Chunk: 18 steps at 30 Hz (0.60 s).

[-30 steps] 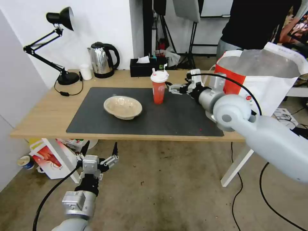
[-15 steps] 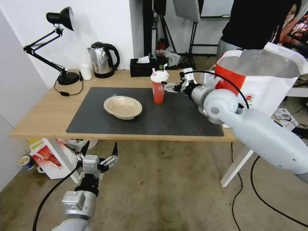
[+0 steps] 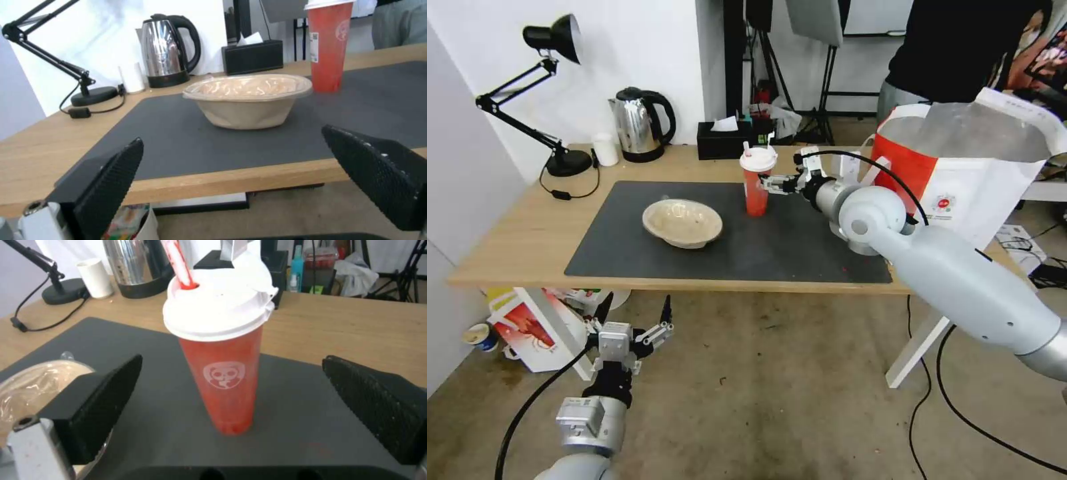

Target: Pick up the trash from the table and place it into the takeout bag.

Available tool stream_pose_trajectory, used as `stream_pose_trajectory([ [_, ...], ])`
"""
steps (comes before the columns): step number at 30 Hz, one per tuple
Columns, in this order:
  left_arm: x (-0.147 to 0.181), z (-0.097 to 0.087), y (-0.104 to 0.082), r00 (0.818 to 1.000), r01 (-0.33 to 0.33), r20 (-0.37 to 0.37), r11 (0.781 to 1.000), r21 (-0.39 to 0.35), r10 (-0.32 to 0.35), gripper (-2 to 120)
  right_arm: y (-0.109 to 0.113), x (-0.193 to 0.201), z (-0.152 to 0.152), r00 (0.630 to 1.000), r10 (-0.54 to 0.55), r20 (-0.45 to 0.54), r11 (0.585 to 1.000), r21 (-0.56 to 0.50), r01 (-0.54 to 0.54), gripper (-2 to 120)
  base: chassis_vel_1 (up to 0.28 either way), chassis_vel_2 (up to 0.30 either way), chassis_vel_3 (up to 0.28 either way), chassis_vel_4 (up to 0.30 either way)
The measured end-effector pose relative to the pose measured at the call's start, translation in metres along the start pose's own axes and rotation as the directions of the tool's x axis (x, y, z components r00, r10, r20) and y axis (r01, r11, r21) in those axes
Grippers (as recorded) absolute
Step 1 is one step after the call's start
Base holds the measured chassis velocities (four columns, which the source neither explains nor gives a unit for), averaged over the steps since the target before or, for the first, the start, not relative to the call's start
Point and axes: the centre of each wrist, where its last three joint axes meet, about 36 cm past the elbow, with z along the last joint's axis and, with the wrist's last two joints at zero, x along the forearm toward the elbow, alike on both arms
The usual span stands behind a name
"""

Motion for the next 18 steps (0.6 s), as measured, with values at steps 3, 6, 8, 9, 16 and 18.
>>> stream_pose_trajectory([
  [3, 0.0, 0.0, 0.0, 1.0, 0.0, 0.0, 1.0, 0.0, 0.0, 100, -0.002, -0.008, 0.003, 1.0, 0.014, -0.005, 1.0, 0.007, -0.014, 100, 0.0, 0.0, 0.0, 0.0],
  [6, 0.0, 0.0, 0.0, 1.0, 0.0, 0.0, 1.0, 0.0, 0.0, 100, -0.003, -0.014, 0.004, 1.0, 0.013, -0.011, 1.0, 0.006, -0.013, 100, 0.0, 0.0, 0.0, 0.0],
  [8, 0.0, 0.0, 0.0, 1.0, 0.0, 0.0, 1.0, 0.0, 0.0, 100, -0.003, -0.017, 0.004, 1.0, 0.013, -0.012, 1.0, 0.006, -0.013, 100, 0.0, 0.0, 0.0, 0.0],
  [9, 0.0, 0.0, 0.0, 1.0, 0.0, 0.0, 1.0, 0.0, 0.0, 100, -0.004, -0.019, 0.005, 1.0, 0.014, -0.013, 1.0, 0.005, -0.014, 100, 0.0, 0.0, 0.0, 0.0],
  [16, 0.0, 0.0, 0.0, 1.0, 0.0, 0.0, 1.0, 0.0, 0.0, 100, -0.005, -0.032, 0.008, 1.0, 0.005, -0.022, 1.0, -0.004, -0.005, 100, 0.0, 0.0, 0.0, 0.0],
  [18, 0.0, 0.0, 0.0, 1.0, 0.0, 0.0, 1.0, 0.0, 0.0, 100, -0.004, -0.036, 0.009, 1.0, 0.002, -0.025, 1.0, -0.009, -0.002, 100, 0.0, 0.0, 0.0, 0.0],
])
